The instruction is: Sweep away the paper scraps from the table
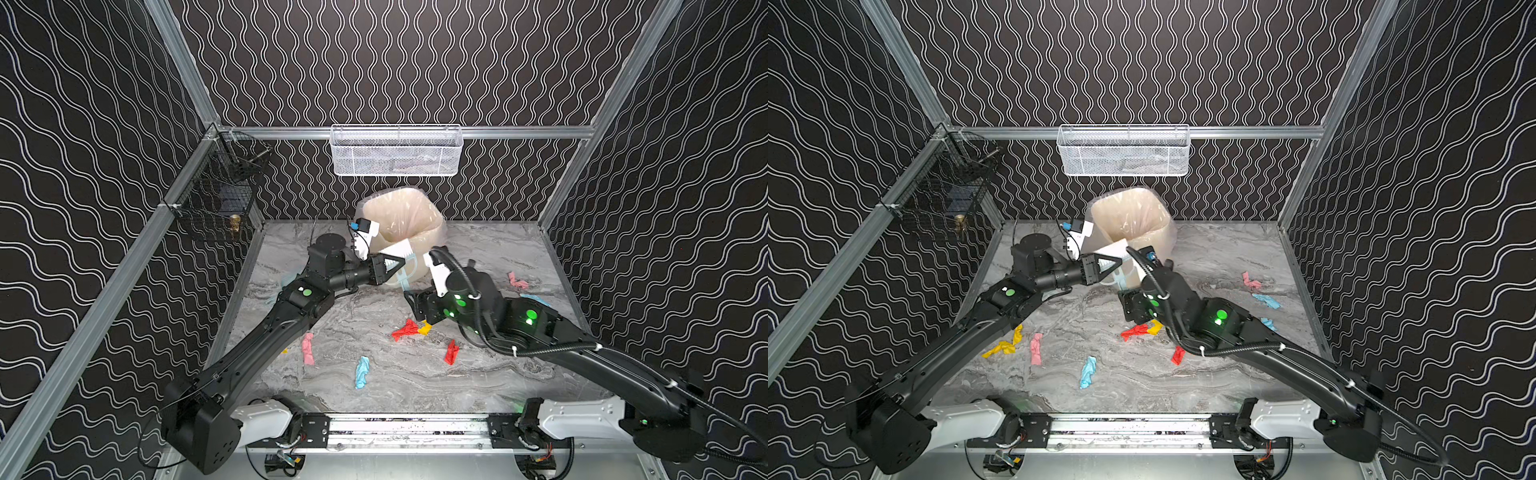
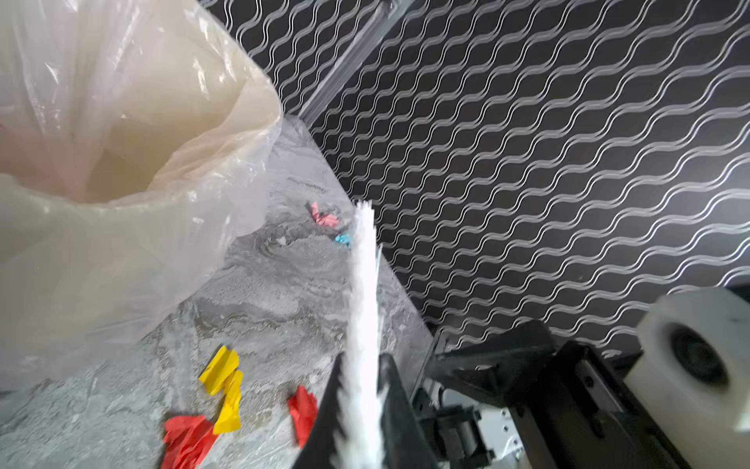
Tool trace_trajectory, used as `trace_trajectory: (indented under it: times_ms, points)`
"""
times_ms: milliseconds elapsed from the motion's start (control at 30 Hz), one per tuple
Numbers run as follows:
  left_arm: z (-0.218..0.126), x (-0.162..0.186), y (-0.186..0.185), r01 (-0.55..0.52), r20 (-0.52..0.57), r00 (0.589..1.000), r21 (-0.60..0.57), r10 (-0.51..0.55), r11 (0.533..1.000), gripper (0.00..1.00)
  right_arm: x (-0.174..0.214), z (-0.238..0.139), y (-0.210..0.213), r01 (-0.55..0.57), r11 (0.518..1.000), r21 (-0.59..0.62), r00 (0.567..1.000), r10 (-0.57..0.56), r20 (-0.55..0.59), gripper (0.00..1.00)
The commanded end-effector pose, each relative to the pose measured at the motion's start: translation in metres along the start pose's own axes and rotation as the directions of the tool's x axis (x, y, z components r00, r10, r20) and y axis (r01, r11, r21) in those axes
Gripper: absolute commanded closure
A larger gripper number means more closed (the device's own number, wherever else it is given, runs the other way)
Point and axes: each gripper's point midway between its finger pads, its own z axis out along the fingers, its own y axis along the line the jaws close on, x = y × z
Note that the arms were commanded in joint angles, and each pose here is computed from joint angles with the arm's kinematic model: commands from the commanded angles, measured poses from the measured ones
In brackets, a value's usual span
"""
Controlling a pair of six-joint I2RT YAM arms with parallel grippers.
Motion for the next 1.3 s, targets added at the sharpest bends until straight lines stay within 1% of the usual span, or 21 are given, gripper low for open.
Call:
trace_trajectory:
  times_ms: [0,33,133,167,233,300,400,467,567,633,833,900,1000,1067,1133,1267]
  points:
    - [-0.006,-0.033,-0.019,0.021,0.156,0.987,0.079,-0.033,0.997,1.00,-0.035,-0.018,0.007,-0.062,0.988,-0.139,0.980,0.086,0.177,0.02]
    - [-0.006,-0.036,-0.022,0.027,0.176,0.983,0.095,-0.044,0.995,1.00,-0.038,-0.022,0.004,-0.077,0.982,-0.170,0.973,0.112,0.203,0.00]
    - [-0.006,-0.047,-0.031,0.046,0.229,0.970,0.151,-0.080,0.988,1.00,-0.050,-0.037,-0.002,-0.123,0.945,-0.303,0.937,0.211,0.279,0.00]
    - [-0.006,-0.051,-0.033,0.049,0.248,0.965,0.166,-0.089,0.985,1.00,-0.044,-0.037,-0.006,-0.131,0.932,-0.339,0.929,0.234,0.286,0.00]
    - [-0.006,-0.057,-0.039,0.051,0.285,0.952,0.204,-0.109,0.978,1.00,-0.047,-0.044,-0.008,-0.132,0.903,-0.410,0.901,0.282,0.330,0.00]
    - [-0.003,-0.061,-0.043,0.059,0.305,0.943,0.242,-0.134,0.968,1.00,-0.050,-0.047,-0.012,-0.140,0.875,-0.464,0.879,0.326,0.349,0.00]
    - [0.004,-0.063,-0.052,0.057,0.314,0.938,0.286,-0.150,0.957,1.00,-0.053,-0.048,-0.012,-0.139,0.824,-0.549,0.860,0.375,0.347,0.01]
    - [0.008,-0.062,-0.057,0.053,0.318,0.935,0.307,-0.155,0.950,1.00,-0.055,-0.049,-0.013,-0.143,0.789,-0.597,0.845,0.412,0.342,0.11]
    - [0.011,-0.061,-0.062,0.053,0.320,0.933,0.326,-0.163,0.944,1.00,-0.058,-0.051,-0.019,-0.158,0.746,-0.647,0.819,0.465,0.336,0.21]
    - [0.011,-0.061,-0.063,0.053,0.328,0.930,0.335,-0.169,0.941,1.00,-0.058,-0.051,-0.025,-0.174,0.726,-0.665,0.806,0.493,0.327,0.28]
    - [0.011,-0.063,-0.063,0.039,0.340,0.926,0.340,-0.161,0.940,1.00,-0.054,-0.046,-0.032,-0.216,0.656,-0.723,0.795,0.548,0.260,0.41]
    - [0.013,-0.062,-0.062,0.041,0.338,0.927,0.338,-0.162,0.940,1.00,-0.053,-0.043,-0.029,-0.221,0.634,-0.741,0.801,0.552,0.234,0.44]
    - [0.016,-0.060,-0.060,0.038,0.337,0.929,0.330,-0.155,0.943,1.00,-0.051,-0.040,-0.025,-0.221,0.616,-0.756,0.810,0.548,0.209,0.48]
    - [0.016,-0.060,-0.058,0.038,0.337,0.929,0.327,-0.154,0.944,1.00,-0.049,-0.040,-0.028,-0.228,0.612,-0.758,0.800,0.561,0.212,0.52]
    - [0.016,-0.059,-0.058,0.039,0.339,0.928,0.324,-0.155,0.945,1.00,-0.049,-0.041,-0.030,-0.233,0.617,-0.752,0.794,0.567,0.220,0.57]
    - [0.018,-0.058,-0.057,0.039,0.333,0.930,0.324,-0.153,0.945,1.00,-0.049,-0.040,-0.030,-0.236,0.618,-0.750,0.797,0.564,0.214,0.65]
